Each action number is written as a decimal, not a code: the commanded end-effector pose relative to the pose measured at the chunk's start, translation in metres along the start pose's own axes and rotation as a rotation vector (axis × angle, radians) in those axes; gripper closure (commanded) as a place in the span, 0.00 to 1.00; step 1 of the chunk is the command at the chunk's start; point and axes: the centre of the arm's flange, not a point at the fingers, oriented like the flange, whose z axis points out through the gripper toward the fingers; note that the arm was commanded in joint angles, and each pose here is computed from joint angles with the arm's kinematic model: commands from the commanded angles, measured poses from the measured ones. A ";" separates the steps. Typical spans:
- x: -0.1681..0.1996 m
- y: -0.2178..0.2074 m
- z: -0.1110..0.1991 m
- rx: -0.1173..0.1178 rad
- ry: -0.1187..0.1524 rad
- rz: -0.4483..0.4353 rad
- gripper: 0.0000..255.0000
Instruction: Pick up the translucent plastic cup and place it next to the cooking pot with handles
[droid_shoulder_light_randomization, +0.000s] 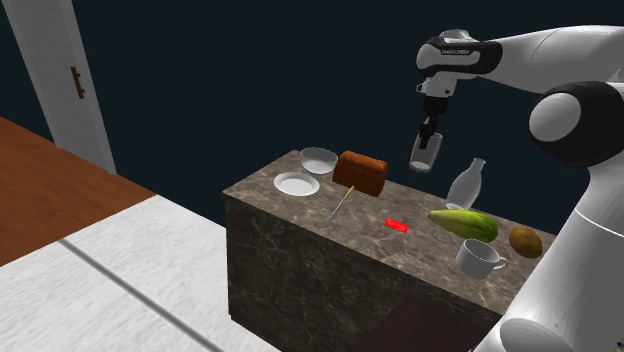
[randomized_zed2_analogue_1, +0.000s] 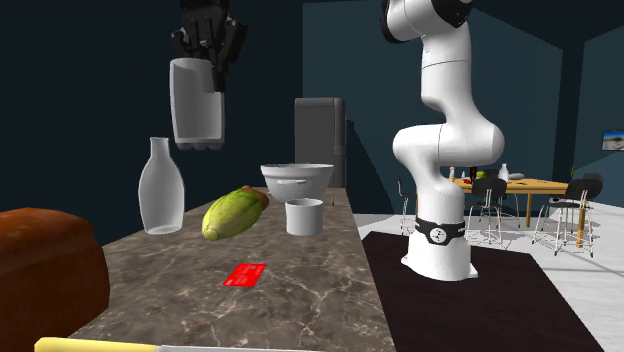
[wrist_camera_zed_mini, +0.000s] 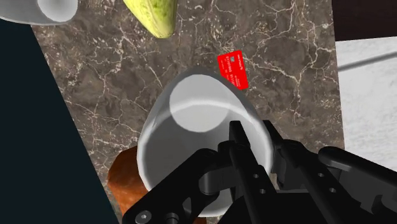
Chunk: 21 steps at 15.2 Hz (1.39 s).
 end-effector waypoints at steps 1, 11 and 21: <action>-0.001 -0.001 -0.006 0.000 0.000 0.000 1.00; -0.132 0.005 0.007 0.000 0.000 0.000 1.00; -0.263 0.010 0.021 0.000 0.000 0.000 1.00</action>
